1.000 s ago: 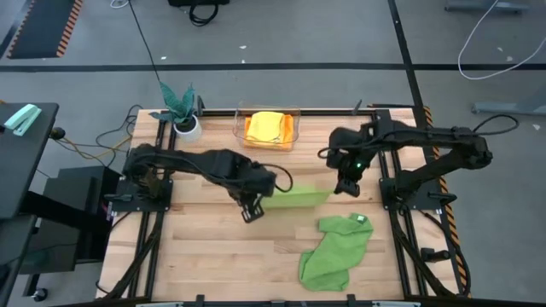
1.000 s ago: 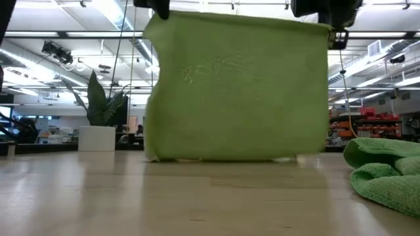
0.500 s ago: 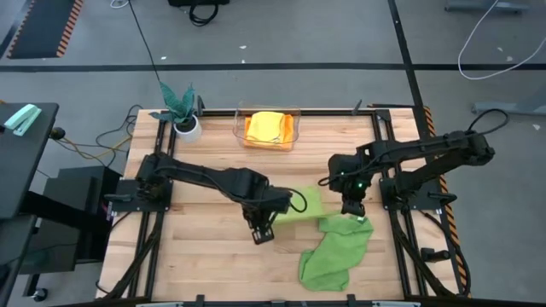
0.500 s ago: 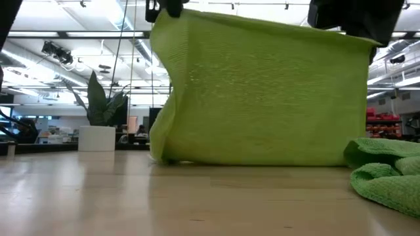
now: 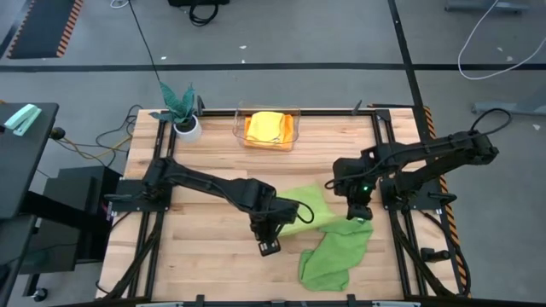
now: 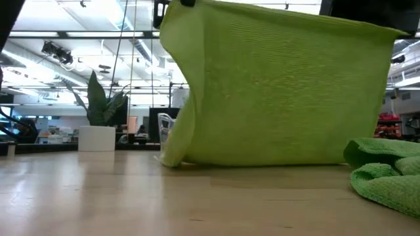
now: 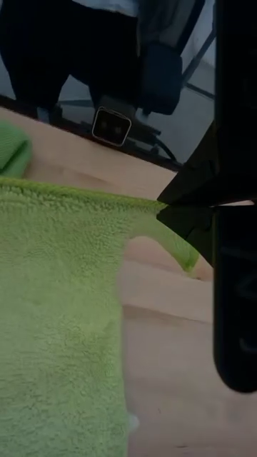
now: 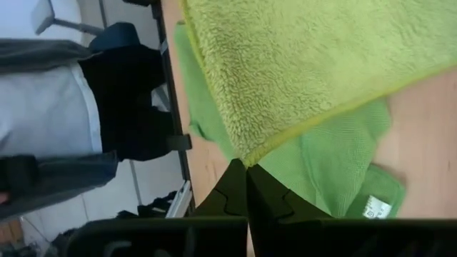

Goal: Fold microfiber towels
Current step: Fold the light green towel

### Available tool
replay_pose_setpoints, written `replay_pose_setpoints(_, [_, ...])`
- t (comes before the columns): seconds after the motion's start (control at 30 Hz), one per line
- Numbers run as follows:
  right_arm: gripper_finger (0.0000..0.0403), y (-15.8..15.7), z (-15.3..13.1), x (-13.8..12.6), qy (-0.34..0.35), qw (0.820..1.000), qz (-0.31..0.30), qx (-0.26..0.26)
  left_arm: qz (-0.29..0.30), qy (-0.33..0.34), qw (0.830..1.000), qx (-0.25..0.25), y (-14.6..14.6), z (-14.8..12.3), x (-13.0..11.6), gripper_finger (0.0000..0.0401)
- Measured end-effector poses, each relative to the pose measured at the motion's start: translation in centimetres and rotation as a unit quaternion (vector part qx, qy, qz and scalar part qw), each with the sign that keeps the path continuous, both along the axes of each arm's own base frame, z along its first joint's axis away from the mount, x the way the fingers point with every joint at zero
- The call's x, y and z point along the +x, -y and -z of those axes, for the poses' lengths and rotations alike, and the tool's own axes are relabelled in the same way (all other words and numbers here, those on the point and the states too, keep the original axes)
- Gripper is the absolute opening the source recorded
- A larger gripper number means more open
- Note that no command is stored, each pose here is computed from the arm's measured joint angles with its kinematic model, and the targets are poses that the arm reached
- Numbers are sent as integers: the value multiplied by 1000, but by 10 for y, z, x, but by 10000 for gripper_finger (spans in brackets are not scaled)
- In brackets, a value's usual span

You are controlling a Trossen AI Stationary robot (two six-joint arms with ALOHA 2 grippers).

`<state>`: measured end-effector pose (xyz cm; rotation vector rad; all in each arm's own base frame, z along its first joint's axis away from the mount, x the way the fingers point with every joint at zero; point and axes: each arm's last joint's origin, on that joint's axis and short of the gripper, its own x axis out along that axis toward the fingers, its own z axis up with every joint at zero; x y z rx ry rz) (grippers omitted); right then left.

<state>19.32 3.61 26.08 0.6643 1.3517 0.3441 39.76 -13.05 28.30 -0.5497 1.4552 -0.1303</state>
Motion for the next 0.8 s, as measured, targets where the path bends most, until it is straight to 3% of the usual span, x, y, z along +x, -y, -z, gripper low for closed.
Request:
replay_pose_setpoints(0.23, [0, -4, 13, 3, 27, 999, -21, 22, 2, -12, 1000, -29, 1, 35, 4, 1])
replay_pose_setpoints(0.4, [0, 3, 28, 5, 37, 999, -5, 22, -24, -45, 998, -21, -16, 60, 3, 1])
replay_pose_setpoints(0.8, [0, 63, 61, 1, 50, 989, 134, 22, -70, -79, 994, 39, -73, 77, 2, 2])
